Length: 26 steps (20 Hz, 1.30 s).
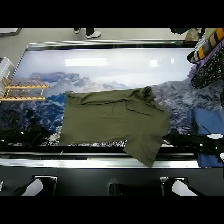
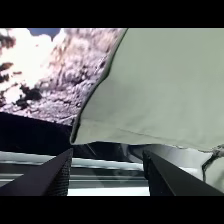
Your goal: Fold the clothes and pants, and hang the long-sleeved shirts on hangers.
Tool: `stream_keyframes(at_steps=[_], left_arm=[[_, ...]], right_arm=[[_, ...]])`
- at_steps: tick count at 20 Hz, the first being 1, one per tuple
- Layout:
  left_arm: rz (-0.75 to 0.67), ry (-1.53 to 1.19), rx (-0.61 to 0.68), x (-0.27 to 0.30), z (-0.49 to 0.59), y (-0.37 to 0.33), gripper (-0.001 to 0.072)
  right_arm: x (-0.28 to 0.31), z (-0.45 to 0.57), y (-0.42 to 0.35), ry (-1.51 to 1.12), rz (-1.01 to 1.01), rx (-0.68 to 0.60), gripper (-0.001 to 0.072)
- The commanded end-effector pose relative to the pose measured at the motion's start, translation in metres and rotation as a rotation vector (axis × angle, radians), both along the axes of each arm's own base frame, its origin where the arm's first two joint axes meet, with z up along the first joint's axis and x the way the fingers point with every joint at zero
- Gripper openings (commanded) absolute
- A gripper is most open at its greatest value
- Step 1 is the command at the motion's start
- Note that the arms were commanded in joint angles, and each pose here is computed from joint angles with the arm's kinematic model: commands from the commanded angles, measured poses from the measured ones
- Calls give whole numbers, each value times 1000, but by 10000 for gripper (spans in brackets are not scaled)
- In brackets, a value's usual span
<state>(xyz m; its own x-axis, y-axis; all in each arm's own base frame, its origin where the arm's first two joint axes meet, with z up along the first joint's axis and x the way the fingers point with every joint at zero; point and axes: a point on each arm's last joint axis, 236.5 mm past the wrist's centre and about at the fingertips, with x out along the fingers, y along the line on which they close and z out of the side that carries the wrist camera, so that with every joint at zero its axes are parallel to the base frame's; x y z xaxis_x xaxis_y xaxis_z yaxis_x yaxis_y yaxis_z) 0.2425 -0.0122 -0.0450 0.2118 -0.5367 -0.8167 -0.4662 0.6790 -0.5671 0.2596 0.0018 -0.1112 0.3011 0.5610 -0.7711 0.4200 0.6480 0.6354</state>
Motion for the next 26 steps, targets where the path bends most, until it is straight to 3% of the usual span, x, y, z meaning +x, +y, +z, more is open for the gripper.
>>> stream_keyframes(at_steps=[1,15,16,18,19,23,26], left_arm=[[32,19,-1,-10,-25,-4,511],[-23,105,-56,-8,-69,-43,505],[-10,111,-46,-6,-72,-43,445],[16,91,-51,2,-71,-43,139],[24,79,-59,6,-68,-44,37],[25,-31,-98,41,-36,-46,13],[-32,-166,-75,81,10,-45,12]], right_arm=[[-1,6,8,-3,9,40,30],[-10,21,26,3,58,120,28],[-9,25,25,-10,60,111,28],[-9,33,26,-38,69,98,27],[-8,39,26,-57,79,92,27],[25,83,56,-271,133,110,25],[69,116,77,-386,215,-56,25]])
